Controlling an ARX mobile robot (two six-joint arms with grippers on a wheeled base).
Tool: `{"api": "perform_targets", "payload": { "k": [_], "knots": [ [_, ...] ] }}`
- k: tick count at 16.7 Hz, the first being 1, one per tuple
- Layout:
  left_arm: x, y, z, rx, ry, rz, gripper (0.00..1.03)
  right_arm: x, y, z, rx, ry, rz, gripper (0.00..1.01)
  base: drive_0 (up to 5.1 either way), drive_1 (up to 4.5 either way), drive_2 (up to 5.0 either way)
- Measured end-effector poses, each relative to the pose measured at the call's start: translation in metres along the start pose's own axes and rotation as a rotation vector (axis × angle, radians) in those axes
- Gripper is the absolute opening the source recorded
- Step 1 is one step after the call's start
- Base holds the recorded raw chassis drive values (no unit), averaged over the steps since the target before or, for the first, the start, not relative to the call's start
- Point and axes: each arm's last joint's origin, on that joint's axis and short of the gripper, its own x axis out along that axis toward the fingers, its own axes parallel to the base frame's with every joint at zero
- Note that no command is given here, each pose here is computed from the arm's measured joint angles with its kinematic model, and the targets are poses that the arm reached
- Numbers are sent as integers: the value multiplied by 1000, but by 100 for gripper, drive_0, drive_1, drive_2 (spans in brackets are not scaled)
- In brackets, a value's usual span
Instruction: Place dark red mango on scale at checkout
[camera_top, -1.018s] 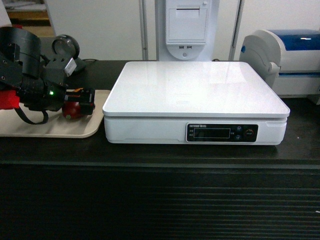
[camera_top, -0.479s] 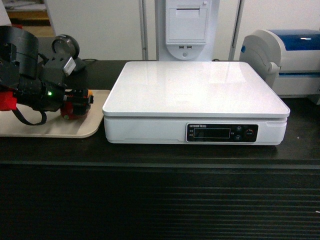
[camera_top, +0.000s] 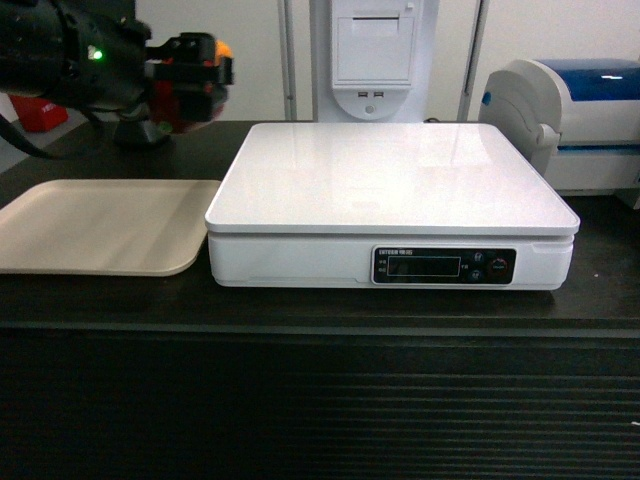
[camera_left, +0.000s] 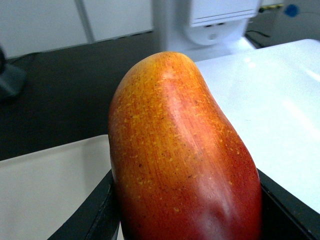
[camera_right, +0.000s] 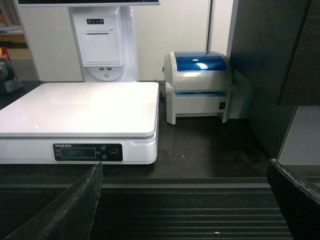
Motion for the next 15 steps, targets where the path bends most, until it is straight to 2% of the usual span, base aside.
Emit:
{"api": "perform_targets", "payload": {
  "k": [3,5,12,13,15],
  "knots": [
    [-6,-56,7,27,-26,-109,63,0,0,0,0,0,0,98,0,0,0],
    [4,-91,10,49,-20,-175,63,0,0,0,0,0,0,98,0,0,0],
    [20,-120,11,67,1,-220,63,0,0,0,0,0,0,98,0,0,0],
    [24,-126,10,69,15,-232,63,0,0,0,0,0,0,98,0,0,0],
    [46,-153,11,75,47,-260,63,0,0,0,0,0,0,98,0,0,0]
  ]
}}
